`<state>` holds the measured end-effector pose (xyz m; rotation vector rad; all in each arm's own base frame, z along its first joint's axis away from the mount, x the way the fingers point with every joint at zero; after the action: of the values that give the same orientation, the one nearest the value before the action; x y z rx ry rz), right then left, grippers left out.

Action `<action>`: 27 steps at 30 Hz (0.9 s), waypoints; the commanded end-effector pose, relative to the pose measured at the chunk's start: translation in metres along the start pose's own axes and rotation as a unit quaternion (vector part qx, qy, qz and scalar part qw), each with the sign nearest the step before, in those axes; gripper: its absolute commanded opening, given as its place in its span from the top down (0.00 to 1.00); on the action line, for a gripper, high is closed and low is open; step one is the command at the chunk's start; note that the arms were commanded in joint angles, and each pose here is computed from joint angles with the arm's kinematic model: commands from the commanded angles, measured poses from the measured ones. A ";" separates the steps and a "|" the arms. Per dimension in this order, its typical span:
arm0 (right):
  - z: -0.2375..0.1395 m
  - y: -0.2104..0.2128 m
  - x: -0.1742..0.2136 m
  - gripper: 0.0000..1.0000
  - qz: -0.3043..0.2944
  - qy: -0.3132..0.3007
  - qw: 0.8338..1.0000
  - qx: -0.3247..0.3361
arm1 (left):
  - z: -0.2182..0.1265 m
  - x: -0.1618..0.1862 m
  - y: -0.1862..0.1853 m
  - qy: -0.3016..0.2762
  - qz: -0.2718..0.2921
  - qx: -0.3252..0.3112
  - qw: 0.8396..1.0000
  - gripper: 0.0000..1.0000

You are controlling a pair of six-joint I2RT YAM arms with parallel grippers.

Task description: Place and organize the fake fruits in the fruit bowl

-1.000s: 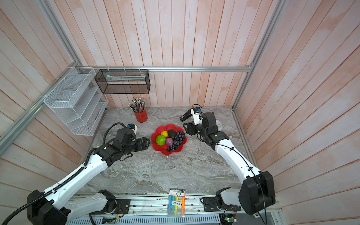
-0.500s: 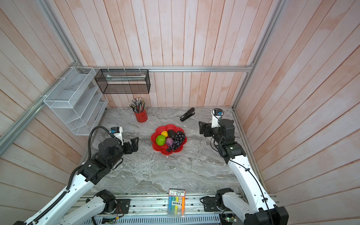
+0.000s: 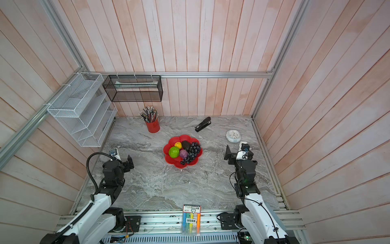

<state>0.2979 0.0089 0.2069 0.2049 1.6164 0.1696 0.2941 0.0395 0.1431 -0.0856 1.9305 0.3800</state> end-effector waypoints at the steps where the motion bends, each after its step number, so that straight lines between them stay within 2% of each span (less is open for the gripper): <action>1: -0.002 -0.017 0.005 0.02 -0.005 -0.039 0.999 0.028 | 0.012 -0.023 -0.008 -0.076 -0.018 0.026 0.997 0.00; 4: -0.001 -0.027 0.028 0.02 -0.009 -0.030 0.999 0.041 | 0.020 -0.019 -0.015 -0.093 -0.032 0.036 0.995 0.00; 11: 0.023 -0.044 0.037 0.02 -0.003 -0.025 0.999 0.038 | 0.037 -0.033 -0.017 -0.130 -0.034 0.031 0.990 0.00; 14: 0.036 -0.048 0.045 0.02 0.000 -0.013 1.000 0.027 | 0.043 -0.034 -0.027 -0.141 -0.042 0.057 0.987 0.00; 16: 0.048 -0.047 0.058 0.02 -0.002 0.005 1.000 0.017 | 0.055 -0.024 -0.032 -0.127 -0.039 0.058 0.989 0.00; 18: 0.053 -0.044 0.058 0.02 -0.001 -0.009 1.000 0.001 | 0.061 -0.021 -0.032 -0.135 -0.037 0.049 0.989 0.00; 20: 0.056 -0.045 0.062 0.02 -0.005 0.020 1.000 0.006 | 0.064 -0.018 -0.035 -0.110 -0.037 0.058 0.992 0.00; 21: 0.060 -0.046 0.065 0.02 -0.007 0.038 0.999 0.011 | 0.063 -0.019 -0.033 -0.123 -0.038 0.053 0.990 0.00; 27: 0.062 -0.045 0.066 0.02 -0.008 0.039 0.999 0.009 | 0.062 -0.020 -0.033 -0.119 -0.038 0.053 0.991 0.00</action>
<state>0.3534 -0.0220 0.1259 0.2276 1.6928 0.1514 0.3603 0.0241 0.1155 -0.0303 1.7685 0.2350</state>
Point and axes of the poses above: each gripper's point midway between its finger pads, its own z axis out along the fingers, its own y axis along the line the jaws close on, x = y × z, the point moved 2 cm from there along -z, back along the fingers, and after that the axes turned 9 degrees about z, right-handed, at the moved point
